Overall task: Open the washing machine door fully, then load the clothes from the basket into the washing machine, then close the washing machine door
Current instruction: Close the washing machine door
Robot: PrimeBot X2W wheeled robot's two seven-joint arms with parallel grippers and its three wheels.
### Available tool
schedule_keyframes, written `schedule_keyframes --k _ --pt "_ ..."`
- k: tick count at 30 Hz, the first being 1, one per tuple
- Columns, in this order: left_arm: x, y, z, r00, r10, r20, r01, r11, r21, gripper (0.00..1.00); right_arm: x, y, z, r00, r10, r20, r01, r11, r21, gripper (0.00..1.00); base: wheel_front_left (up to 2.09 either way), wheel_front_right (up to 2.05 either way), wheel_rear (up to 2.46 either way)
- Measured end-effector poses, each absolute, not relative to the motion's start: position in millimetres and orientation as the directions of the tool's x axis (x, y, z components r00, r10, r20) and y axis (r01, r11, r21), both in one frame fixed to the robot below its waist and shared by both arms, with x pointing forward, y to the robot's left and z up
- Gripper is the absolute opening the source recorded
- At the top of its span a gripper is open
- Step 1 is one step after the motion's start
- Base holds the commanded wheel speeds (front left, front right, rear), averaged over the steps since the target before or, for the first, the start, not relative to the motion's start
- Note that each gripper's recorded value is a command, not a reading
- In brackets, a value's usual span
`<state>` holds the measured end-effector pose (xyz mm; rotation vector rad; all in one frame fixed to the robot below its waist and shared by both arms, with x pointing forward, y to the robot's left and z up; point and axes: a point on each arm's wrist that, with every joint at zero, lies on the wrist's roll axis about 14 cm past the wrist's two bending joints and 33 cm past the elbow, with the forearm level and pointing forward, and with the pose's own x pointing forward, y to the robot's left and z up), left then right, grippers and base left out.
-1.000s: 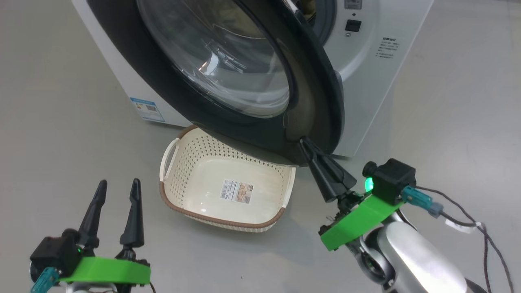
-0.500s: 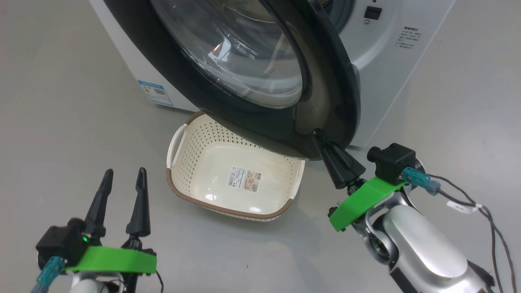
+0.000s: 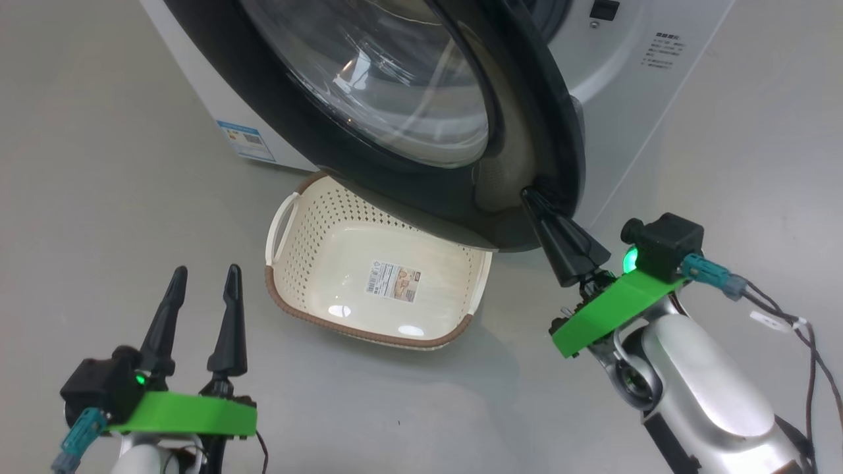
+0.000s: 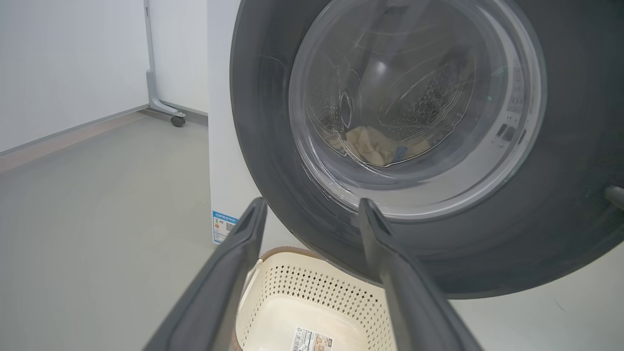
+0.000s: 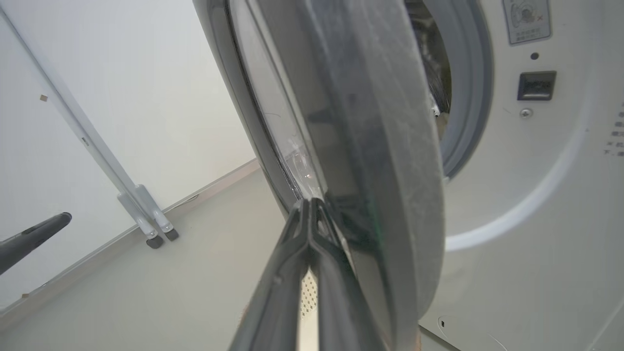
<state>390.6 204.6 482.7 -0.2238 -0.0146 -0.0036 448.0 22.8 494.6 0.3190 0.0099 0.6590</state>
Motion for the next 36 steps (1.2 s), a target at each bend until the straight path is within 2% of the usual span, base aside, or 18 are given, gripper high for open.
schedule_keyframes --k 15,36 --pt "409 195 476 0.999 -0.037 0.004 0.037 0.975 -0.220 1.00 495 -14 500 0.873 0.470 0.130 -0.486 0.820 0.301 0.00 0.00 0.00 0.00" --pt "427 199 462 0.999 -0.033 -0.026 0.027 0.975 -0.219 1.00 576 -39 508 0.921 0.336 0.196 -0.382 0.878 0.288 0.00 0.00 0.00 0.00"
